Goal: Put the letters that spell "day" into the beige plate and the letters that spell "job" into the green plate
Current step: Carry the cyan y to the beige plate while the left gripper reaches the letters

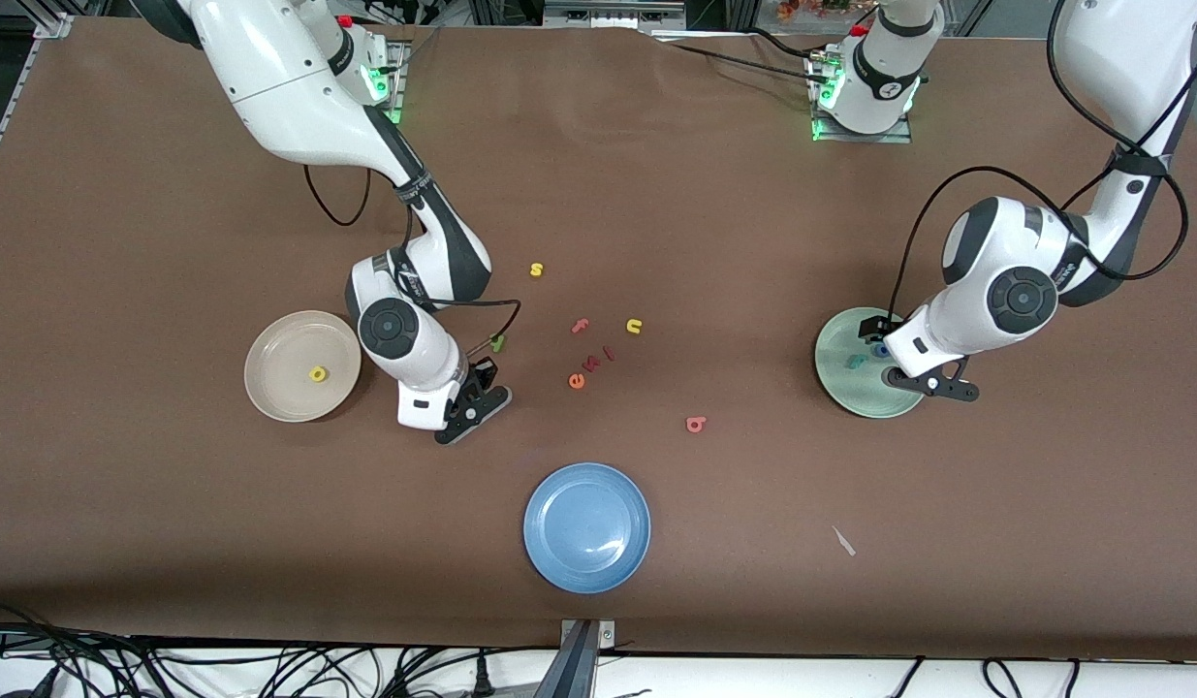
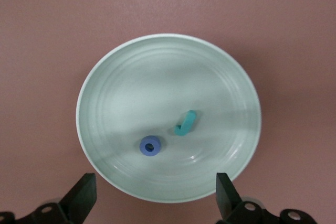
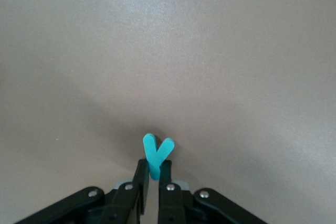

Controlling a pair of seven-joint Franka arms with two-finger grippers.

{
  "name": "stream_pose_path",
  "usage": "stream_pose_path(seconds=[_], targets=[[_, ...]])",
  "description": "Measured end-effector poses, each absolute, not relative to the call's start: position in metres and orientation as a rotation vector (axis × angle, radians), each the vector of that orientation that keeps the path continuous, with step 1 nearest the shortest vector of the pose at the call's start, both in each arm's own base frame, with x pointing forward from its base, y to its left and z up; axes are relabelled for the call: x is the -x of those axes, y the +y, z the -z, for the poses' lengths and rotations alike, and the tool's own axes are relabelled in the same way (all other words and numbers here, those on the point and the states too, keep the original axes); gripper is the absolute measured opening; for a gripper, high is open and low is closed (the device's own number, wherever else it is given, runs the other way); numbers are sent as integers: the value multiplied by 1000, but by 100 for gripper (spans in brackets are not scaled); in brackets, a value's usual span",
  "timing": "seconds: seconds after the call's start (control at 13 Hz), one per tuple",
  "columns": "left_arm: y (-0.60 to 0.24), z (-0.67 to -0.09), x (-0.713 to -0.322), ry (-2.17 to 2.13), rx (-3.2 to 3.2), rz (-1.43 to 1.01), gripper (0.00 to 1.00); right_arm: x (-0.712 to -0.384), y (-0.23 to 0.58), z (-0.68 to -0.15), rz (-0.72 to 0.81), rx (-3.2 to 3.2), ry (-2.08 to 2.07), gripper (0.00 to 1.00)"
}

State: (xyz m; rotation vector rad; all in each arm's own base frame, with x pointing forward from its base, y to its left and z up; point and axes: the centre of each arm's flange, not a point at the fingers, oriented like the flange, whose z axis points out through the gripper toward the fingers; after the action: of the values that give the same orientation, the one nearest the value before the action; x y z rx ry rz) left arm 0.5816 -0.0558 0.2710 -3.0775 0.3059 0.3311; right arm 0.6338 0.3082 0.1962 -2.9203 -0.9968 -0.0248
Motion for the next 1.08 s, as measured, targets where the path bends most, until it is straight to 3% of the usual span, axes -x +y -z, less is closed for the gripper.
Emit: stream_pose_path(seconds=[0.61, 1.08], targets=[[-105, -324, -603, 151, 3115, -311, 100, -640, 287, -219, -135, 2946, -966, 12], [-177, -334, -605, -221, 3112, -265, 100, -630, 217, -258, -189, 2967, -1022, 12]])
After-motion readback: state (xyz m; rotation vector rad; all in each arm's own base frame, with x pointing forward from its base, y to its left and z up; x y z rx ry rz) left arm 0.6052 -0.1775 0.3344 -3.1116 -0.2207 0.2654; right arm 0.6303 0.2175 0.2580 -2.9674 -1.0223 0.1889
